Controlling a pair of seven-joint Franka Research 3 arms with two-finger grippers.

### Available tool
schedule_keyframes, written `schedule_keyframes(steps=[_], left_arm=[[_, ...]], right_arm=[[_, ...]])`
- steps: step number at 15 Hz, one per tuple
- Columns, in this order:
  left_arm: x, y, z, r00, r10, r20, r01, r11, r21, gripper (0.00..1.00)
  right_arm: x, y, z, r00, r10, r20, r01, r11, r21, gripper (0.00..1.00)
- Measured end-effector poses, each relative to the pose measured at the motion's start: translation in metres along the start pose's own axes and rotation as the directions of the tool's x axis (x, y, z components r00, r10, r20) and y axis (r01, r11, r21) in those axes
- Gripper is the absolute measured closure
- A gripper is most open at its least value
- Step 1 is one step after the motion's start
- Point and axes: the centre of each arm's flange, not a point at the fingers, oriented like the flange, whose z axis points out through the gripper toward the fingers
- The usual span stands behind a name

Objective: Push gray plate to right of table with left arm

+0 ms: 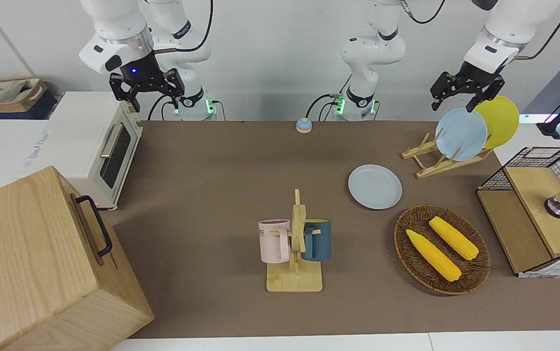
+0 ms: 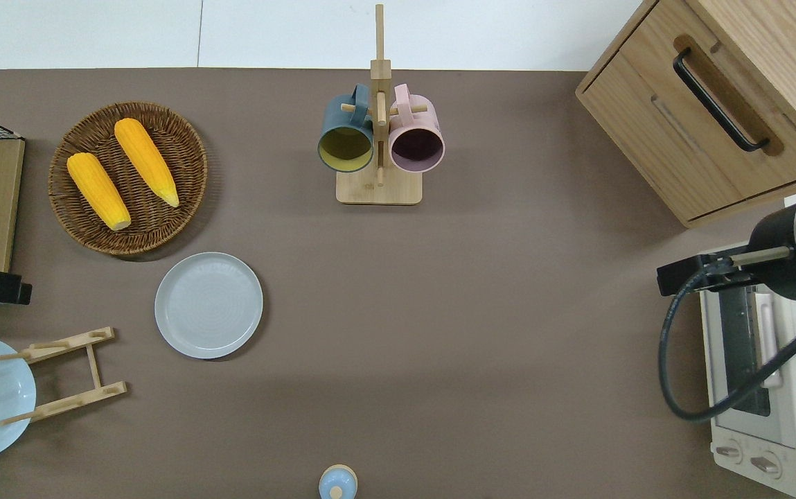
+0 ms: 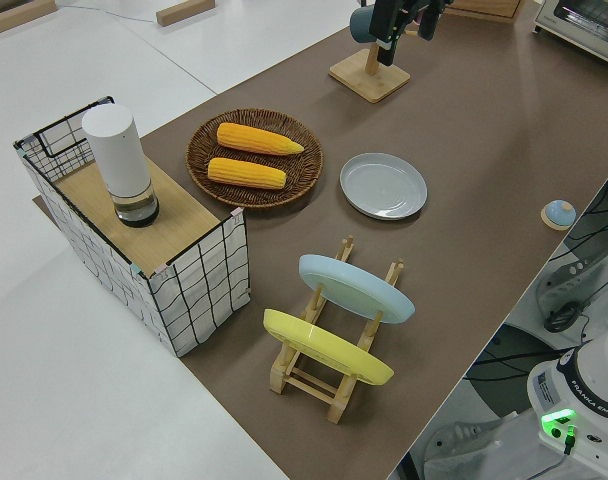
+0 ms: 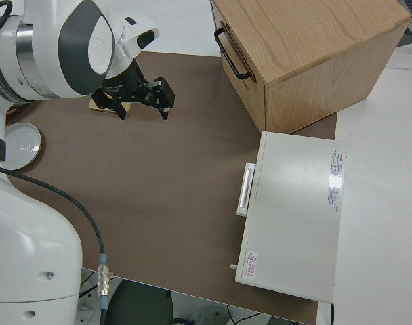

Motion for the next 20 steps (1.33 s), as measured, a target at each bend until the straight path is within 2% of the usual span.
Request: schedule_keyframes(steps=[1,20], left_arm=[[-0.0007,-0.0052,-0.0001,1.0,-0.01,0.0,0.01,1.0,-0.001,0.0],[0.0005,-0.0001,0.0091,0.9996,0.0,0.027,0.001,1.0,-0.006,0.0]], right_arm=[[0.0,0.0,0.0,1.0,0.0,0.0,0.0,1.0,0.0,0.01],[0.0,0.0,0.0,1.0,0.0,0.0,0.0,1.0,0.0,0.01]])
